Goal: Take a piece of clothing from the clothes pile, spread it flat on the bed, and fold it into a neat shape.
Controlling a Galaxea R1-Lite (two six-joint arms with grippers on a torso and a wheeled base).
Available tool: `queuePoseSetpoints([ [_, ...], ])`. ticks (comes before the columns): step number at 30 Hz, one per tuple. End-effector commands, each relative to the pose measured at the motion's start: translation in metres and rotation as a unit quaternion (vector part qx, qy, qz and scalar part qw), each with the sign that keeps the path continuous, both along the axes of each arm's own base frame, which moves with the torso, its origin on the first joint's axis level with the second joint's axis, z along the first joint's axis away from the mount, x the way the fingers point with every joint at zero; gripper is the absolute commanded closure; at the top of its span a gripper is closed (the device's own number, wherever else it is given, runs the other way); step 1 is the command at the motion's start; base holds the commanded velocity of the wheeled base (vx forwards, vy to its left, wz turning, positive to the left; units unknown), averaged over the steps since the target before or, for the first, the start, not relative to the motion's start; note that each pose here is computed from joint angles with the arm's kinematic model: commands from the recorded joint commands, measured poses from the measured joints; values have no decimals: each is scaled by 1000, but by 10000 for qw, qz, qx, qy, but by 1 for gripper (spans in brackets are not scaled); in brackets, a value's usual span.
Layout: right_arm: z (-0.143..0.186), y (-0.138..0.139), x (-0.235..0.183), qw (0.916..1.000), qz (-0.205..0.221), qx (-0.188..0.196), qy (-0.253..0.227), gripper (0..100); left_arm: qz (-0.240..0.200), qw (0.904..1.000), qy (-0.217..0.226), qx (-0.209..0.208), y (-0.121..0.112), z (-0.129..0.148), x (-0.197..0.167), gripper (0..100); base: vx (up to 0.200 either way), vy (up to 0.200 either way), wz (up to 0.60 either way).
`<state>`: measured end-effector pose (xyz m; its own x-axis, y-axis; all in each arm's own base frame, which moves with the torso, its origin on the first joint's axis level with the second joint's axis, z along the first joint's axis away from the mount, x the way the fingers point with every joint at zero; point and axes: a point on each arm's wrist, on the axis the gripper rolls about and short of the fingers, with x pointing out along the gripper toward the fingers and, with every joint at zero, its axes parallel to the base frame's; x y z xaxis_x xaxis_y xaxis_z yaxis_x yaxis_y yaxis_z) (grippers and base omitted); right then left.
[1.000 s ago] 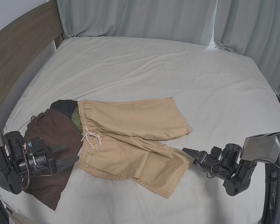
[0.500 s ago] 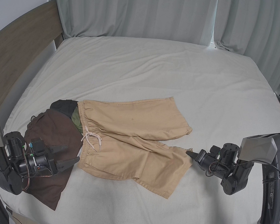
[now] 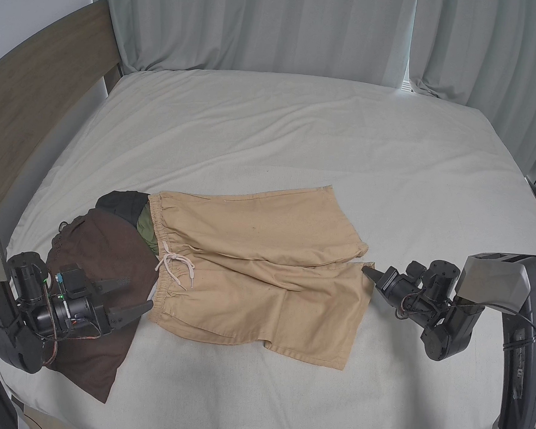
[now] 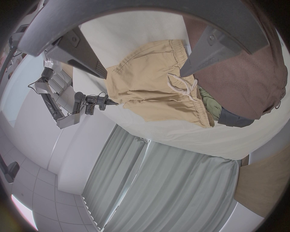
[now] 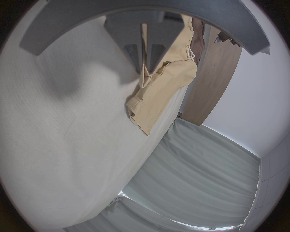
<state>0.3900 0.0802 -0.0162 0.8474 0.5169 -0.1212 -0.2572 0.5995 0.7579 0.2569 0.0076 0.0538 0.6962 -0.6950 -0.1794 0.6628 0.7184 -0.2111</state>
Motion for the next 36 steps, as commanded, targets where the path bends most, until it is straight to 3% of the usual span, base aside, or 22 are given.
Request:
queuePoseSetpoints([
  [1,2,-1,4,10000,-16,7,-86,100,-1,10000,11,-5,0,0,0,0,0,0,0],
  [27,2,2,22,9987,-83,-115,-498,100,-180,9998,84,-37,-6,-4,0,0,0,0,0],
  [28,3,2,22,9985,-84,-110,-520,0,-224,9997,96,-49,-7,-4,0,0,0,0,0],
  [36,23,-3,16,9950,-205,-494,-848,0,-292,9995,39,-82,-8,-2,3,0,0,0,0],
])
